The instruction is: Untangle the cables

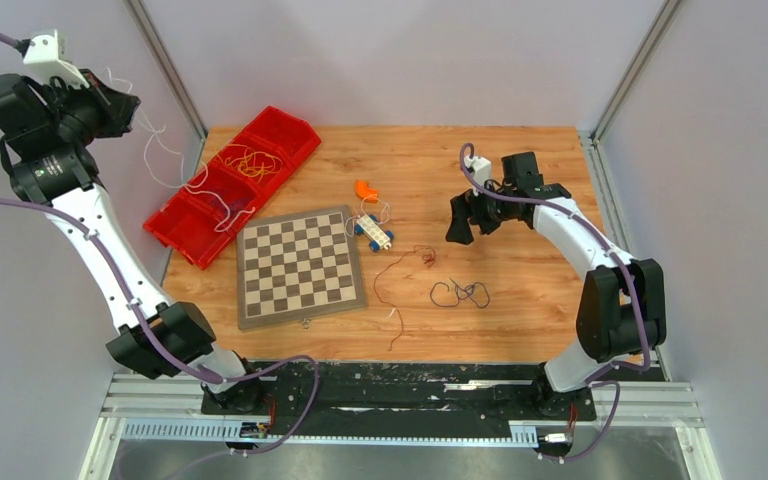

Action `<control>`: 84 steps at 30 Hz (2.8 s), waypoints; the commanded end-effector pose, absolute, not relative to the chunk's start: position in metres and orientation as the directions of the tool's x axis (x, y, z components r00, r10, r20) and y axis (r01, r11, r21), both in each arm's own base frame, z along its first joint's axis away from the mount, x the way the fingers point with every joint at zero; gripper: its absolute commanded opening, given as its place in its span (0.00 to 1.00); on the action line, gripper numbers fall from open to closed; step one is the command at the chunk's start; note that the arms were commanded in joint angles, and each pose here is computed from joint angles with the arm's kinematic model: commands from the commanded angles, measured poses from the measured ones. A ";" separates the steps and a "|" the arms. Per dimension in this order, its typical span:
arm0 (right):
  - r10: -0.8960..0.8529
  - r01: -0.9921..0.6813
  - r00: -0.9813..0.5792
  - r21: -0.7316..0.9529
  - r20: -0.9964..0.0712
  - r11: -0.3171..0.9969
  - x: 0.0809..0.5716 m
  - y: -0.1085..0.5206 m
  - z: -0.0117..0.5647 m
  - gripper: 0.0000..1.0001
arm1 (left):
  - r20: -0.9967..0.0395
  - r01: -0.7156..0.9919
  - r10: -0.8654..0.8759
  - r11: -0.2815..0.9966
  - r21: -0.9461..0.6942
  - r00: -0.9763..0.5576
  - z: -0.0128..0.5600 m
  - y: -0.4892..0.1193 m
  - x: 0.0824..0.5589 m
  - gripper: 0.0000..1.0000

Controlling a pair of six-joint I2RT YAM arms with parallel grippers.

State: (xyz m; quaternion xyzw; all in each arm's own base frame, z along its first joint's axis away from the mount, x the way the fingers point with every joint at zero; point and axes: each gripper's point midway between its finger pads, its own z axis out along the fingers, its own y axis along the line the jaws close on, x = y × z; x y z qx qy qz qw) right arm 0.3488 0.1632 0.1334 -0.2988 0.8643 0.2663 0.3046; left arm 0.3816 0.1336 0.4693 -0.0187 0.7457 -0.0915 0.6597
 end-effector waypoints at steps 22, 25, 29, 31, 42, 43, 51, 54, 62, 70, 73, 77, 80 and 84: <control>-0.356 -0.695 -0.646 0.329 -0.675 0.639 0.341 0.171 0.137 0.89 | -0.966 -0.198 0.253 0.946 0.258 -0.051 0.515 0.188 0.350 0.00; -0.356 -0.692 -0.653 0.336 -0.669 0.639 0.341 0.171 0.135 0.89 | -0.960 -0.234 0.272 0.931 0.280 -0.065 0.515 0.195 0.349 0.00; -0.359 -0.691 -0.656 0.335 -0.664 0.641 0.342 0.171 0.133 0.89 | -0.941 -0.277 0.321 0.899 0.340 -0.110 0.504 0.211 0.349 0.00; -0.361 -0.690 -0.658 0.337 -0.660 0.641 0.342 0.171 0.132 0.89 | -0.932 -0.277 0.335 0.891 0.361 -0.137 0.493 0.217 0.352 0.00; -0.367 -0.679 -0.678 0.350 -0.637 0.646 0.340 0.170 0.125 0.89 | -0.923 -0.093 0.307 0.937 0.336 -0.233 0.393 0.209 0.375 0.00; -0.368 -0.677 -0.680 0.351 -0.634 0.647 0.339 0.169 0.124 0.89 | -0.925 -0.087 0.290 0.944 0.319 -0.247 0.385 0.209 0.375 0.00; -0.364 -0.668 -0.697 0.375 -0.618 0.643 0.337 0.171 0.120 0.89 | -0.913 0.020 0.203 0.978 0.209 -0.353 0.296 0.190 0.377 0.00; -0.368 -0.667 -0.699 0.375 -0.613 0.644 0.335 0.170 0.119 0.89 | -0.904 0.015 0.188 0.980 0.198 -0.384 0.273 0.194 0.381 0.00; -0.374 -0.656 -0.716 0.385 -0.589 0.649 0.332 0.168 0.114 0.89 | -0.899 -0.042 0.201 0.971 0.235 -0.389 0.258 0.227 0.408 0.00; -0.375 -0.647 -0.729 0.396 -0.573 0.652 0.336 0.169 0.115 0.89 | -0.896 -0.161 0.376 0.894 0.418 -0.238 0.316 0.253 0.420 0.00; -0.375 -0.640 -0.737 0.404 -0.562 0.653 0.336 0.169 0.113 0.88 | -0.883 -0.166 0.416 0.876 0.453 -0.218 0.317 0.252 0.417 0.00; -0.373 -0.631 -0.750 0.419 -0.547 0.653 0.335 0.170 0.111 0.88 | -0.881 -0.080 0.403 0.898 0.433 -0.247 0.286 0.239 0.416 0.00; -0.375 -0.627 -0.754 0.421 -0.540 0.655 0.334 0.170 0.109 0.88 | -0.891 0.000 0.357 0.928 0.372 -0.281 0.254 0.223 0.412 0.00; -0.384 -0.631 -0.751 0.413 -0.537 0.657 0.333 0.168 0.108 0.88 | -0.899 0.059 0.285 0.958 0.282 -0.332 0.218 0.208 0.406 0.00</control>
